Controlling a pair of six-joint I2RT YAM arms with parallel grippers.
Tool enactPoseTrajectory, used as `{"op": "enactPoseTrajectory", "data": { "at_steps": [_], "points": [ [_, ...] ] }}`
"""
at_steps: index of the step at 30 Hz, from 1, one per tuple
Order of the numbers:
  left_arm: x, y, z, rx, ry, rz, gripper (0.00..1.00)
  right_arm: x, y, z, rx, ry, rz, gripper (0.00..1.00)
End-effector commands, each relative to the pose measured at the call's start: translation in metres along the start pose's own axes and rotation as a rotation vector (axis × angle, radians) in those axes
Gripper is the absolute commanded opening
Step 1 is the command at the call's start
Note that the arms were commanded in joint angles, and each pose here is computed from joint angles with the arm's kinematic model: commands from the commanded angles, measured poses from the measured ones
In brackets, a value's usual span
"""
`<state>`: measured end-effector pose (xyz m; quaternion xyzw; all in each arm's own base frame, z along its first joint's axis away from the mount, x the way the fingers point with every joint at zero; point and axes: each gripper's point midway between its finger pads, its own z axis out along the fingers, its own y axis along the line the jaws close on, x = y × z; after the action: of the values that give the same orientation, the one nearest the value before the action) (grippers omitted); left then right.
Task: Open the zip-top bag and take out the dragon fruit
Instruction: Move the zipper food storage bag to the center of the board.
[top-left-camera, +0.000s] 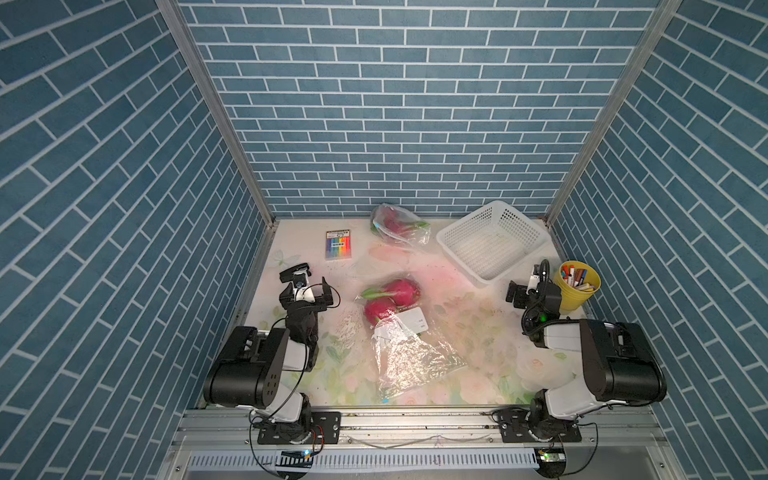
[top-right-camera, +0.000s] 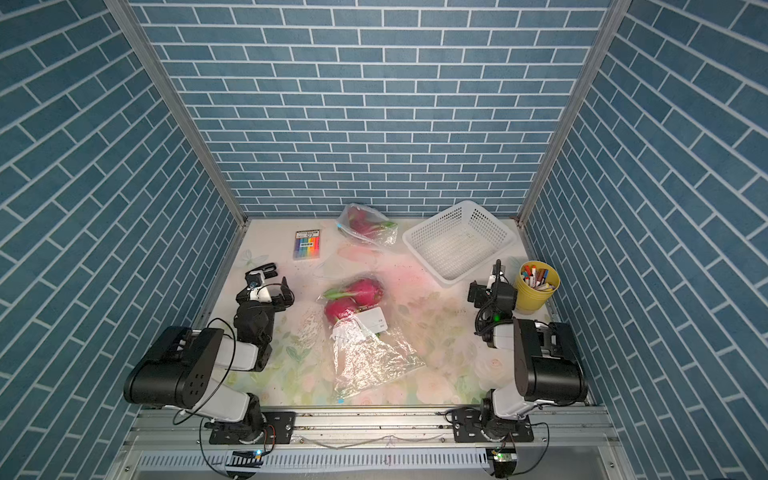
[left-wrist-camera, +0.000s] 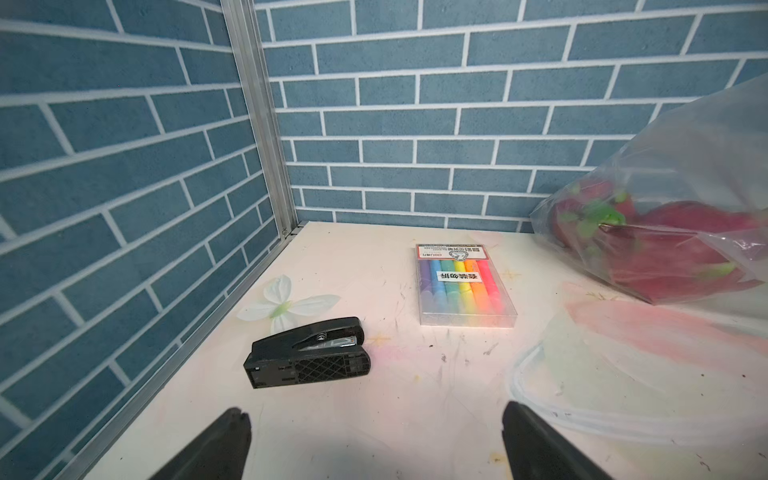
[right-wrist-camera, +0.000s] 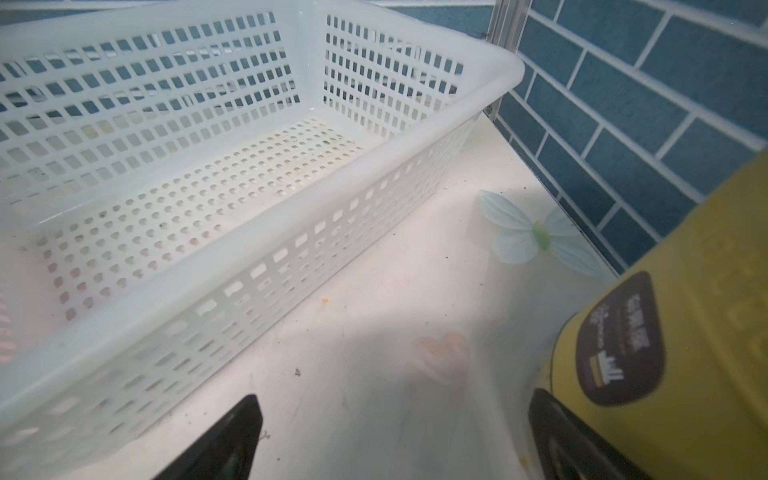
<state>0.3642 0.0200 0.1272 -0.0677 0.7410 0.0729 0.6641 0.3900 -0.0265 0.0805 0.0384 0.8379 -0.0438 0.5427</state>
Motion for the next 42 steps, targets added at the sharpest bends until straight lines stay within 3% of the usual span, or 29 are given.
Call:
{"op": "enactPoseTrajectory", "data": {
  "at_steps": [1, 31, 36, 42],
  "points": [
    [-0.005, -0.001, 0.003, 0.005, -0.015, -0.009, 1.00, -0.007, 0.000, 0.000, -0.004, -0.022, 0.003, 0.99],
    [-0.006, -0.001, 0.005, 0.015, -0.014, -0.010, 1.00, -0.007, -0.001, 0.001, -0.011, -0.020, 0.009, 0.99],
    [-0.014, 0.013, 0.000, -0.091, -0.028, -0.033, 1.00, -0.022, -0.002, -0.005, -0.004, -0.009, 0.006, 0.98],
    [-0.050, 0.006, -0.008, -0.183, -0.048, 0.013, 1.00, -0.050, -0.006, -0.023, 0.021, 0.031, 0.032, 0.98]
  ]
}}
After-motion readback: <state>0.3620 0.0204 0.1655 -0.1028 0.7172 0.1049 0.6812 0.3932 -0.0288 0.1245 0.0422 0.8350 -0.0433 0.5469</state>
